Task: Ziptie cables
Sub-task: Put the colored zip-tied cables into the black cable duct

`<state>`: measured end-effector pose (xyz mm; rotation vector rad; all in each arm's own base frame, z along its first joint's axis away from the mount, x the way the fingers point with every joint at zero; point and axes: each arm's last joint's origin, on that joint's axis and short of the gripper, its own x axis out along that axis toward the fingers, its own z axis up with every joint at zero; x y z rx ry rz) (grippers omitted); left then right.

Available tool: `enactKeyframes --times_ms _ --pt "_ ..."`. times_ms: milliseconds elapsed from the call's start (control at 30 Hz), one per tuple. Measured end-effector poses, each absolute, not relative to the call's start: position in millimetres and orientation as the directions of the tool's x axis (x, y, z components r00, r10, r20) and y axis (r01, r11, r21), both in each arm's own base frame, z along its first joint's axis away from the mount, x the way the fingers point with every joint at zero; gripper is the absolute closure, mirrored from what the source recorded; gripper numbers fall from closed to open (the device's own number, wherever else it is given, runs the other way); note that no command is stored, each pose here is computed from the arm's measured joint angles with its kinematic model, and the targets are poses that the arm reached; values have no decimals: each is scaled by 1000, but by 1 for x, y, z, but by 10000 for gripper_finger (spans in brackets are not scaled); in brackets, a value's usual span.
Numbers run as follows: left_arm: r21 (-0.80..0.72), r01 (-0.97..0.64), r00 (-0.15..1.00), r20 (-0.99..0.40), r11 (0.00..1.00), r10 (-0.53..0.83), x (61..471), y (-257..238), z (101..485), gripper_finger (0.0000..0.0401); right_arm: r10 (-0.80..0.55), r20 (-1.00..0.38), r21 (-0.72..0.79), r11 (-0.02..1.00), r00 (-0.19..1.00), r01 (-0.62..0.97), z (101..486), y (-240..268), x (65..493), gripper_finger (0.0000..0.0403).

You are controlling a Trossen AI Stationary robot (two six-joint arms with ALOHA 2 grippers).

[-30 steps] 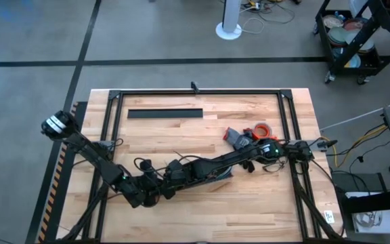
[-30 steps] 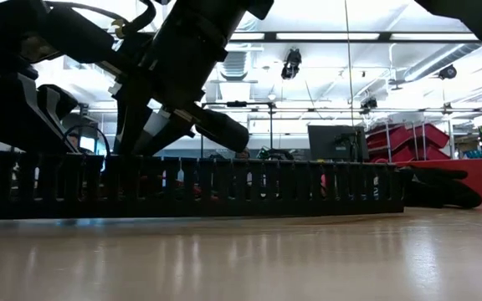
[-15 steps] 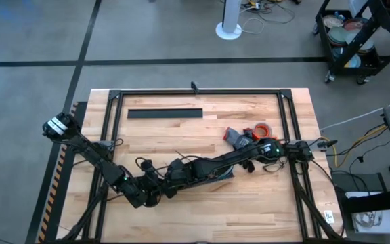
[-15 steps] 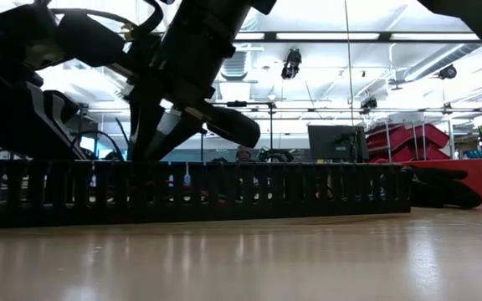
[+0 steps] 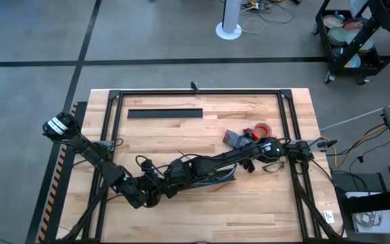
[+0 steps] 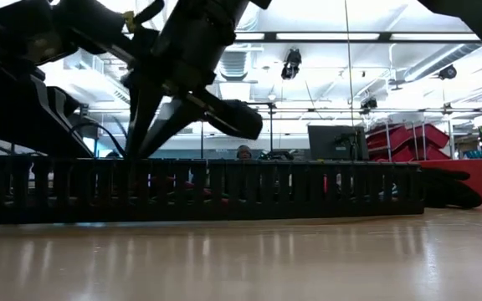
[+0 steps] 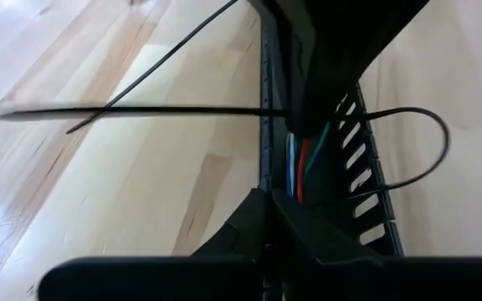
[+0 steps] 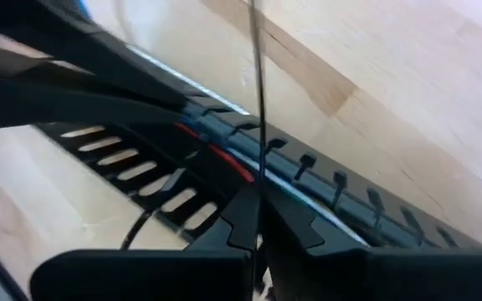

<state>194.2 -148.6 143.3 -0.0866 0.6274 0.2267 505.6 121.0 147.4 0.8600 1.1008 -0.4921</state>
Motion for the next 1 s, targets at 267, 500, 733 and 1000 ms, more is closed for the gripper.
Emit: enactKeyframes --times_ms 267,500,733,1000 --pt "-16 -238 789 -586 971 183 195 -149 144 399 68 -917 357 585 394 728 147 116 507 403" --pt "-13 -234 792 -583 972 183 195 -149 144 399 69 -919 352 585 387 731 138 114 509 403" --pt "-6 -221 803 -568 975 178 196 -150 145 399 67 -917 358 579 394 733 139 112 510 403" --pt "7 -217 808 -560 976 184 196 -151 146 399 25 -913 341 591 406 731 140 110 511 403"
